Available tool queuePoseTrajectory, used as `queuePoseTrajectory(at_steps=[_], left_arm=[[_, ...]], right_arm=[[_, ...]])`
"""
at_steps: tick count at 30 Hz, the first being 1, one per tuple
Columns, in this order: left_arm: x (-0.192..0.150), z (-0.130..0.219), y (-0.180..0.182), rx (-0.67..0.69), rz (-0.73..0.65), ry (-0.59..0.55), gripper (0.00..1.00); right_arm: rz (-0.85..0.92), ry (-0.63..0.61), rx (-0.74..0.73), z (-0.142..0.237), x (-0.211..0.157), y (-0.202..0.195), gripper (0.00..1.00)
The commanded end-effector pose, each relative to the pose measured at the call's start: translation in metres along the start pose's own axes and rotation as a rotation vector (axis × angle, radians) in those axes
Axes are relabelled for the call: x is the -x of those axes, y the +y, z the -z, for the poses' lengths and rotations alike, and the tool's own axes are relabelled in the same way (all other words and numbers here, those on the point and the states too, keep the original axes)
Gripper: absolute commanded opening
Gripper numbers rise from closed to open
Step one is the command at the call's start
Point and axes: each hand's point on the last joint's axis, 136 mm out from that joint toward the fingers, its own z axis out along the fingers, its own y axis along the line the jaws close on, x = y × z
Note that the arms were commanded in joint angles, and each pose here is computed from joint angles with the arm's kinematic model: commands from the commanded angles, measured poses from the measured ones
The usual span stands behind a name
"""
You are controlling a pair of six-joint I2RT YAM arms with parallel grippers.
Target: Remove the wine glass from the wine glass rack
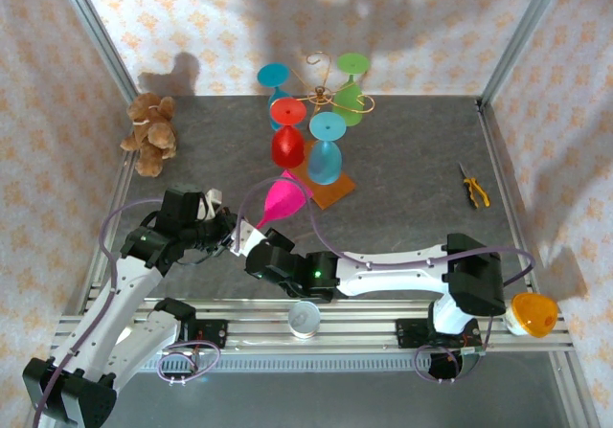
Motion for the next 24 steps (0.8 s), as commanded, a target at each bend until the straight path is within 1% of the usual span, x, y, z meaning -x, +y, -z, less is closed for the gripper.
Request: queuePoseTrajectory(at_steps=[1,14,16,20,22,24], left_arm=[[0.004,-0.003,0.003,0.001,-0.077,-0.034,0.0],[0.006,-0.002,0.002,-0.013,-0.075,-0.049,0.0],[0.006,-0.003,0.001,-0.02,-0.072,-0.052,0.0],[0.008,-0.004,0.002,-0.021,-0.071,-0.062,0.0],[0.009,-0.004,0.002,-0.024,-0.073,-0.071,0.0],[0.01,-0.003,0.001,-0.035,-0.074,-0.085,0.0]], right_arm=[[-0.122,-0.169,0.1,0.037,0.06,0.001,0.06],[-0.123,-0.176,0.111,0.046,0.06,-0.003,0.07],[-0.121,-0.177,0.112,0.046,0.059,-0.003,0.08],[-0.117,-0.182,0.11,0.049,0.061,-0.005,0.15],[-0.116,-0.187,0.114,0.051,0.063,-0.006,0.16],[-0.121,-0.189,0.114,0.053,0.063,-0.007,0.2]])
